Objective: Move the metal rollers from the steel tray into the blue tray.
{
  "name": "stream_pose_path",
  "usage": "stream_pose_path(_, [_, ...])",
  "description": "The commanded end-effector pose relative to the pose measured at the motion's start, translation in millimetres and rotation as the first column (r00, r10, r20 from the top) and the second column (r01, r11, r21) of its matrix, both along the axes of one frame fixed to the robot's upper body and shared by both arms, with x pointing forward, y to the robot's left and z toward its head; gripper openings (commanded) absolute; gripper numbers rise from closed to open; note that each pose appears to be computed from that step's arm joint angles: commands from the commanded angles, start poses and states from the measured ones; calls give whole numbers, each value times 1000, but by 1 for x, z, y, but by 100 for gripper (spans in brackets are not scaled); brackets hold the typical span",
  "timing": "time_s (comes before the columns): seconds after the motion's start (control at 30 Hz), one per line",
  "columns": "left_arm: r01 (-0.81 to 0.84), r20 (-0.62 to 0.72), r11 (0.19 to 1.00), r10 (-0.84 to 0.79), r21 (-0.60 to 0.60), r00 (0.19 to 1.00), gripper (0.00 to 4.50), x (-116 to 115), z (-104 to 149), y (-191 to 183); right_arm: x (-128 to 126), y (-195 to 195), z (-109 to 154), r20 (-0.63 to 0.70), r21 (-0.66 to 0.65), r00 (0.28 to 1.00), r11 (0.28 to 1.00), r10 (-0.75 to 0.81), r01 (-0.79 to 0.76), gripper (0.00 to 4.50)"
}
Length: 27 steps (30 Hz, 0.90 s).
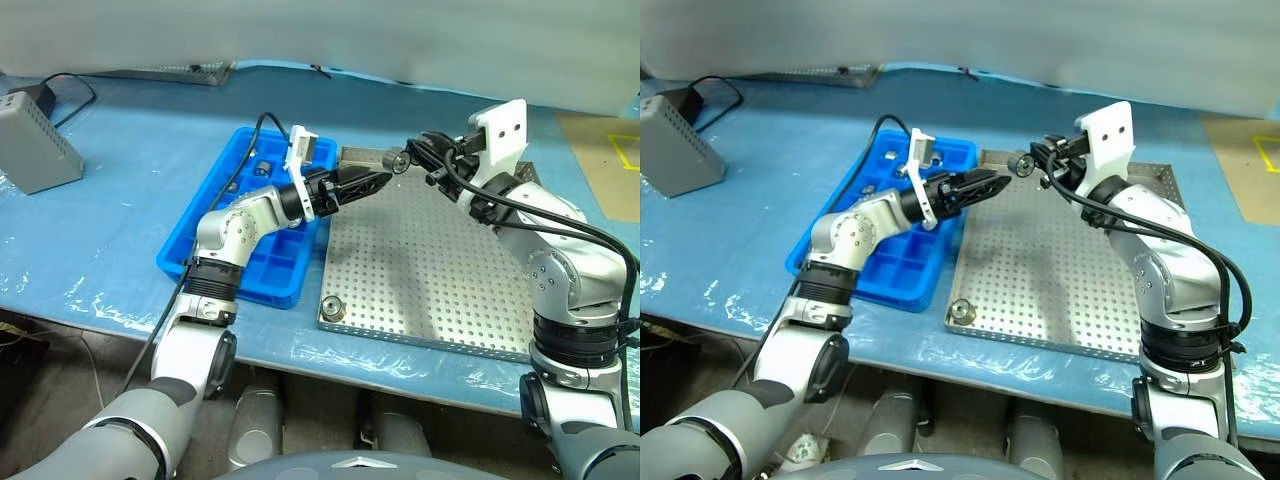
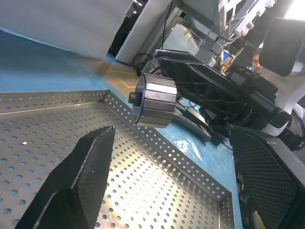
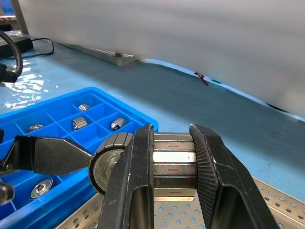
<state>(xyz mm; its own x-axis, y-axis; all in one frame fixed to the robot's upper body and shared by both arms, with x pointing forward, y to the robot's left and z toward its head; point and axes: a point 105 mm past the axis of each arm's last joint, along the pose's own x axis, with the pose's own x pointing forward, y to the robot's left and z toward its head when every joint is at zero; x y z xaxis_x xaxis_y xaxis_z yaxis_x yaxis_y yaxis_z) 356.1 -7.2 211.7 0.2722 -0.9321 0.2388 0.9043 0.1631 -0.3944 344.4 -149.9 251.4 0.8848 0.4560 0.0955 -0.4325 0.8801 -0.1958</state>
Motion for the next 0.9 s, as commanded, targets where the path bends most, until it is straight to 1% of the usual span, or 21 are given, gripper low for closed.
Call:
stream_pose_path(0.03, [26,46,999,-24,-45,999,406,-6,13,-3,-13,14,21,90,-21,994,998,59,-57,73])
stream_pose_path(0.2, [0,26,999,1,-45,1000,406,0,8,0,-15,17,22,90,-25,994,998,68,-66,73])
stream_pose_path(0.3, [-24,17,998,25,-63,1000,406,4,10,2,-17,19,21,82,-27,994,997,78,-76,73])
stream_pose_path(0.4, [-29,12,995,30,-91,999,406,6,15,3,-18,20,19,76,-31,994,996,83,-81,73])
stream_pose_path(0.63, [-37,12,995,38,-89,999,406,6,15,3,-20,23,18,69,-35,994,996,90,-88,73])
stream_pose_path(0.9, [-20,14,995,21,-93,1000,406,4,16,-1,-24,31,9,32,-31,992,992,123,-122,73])
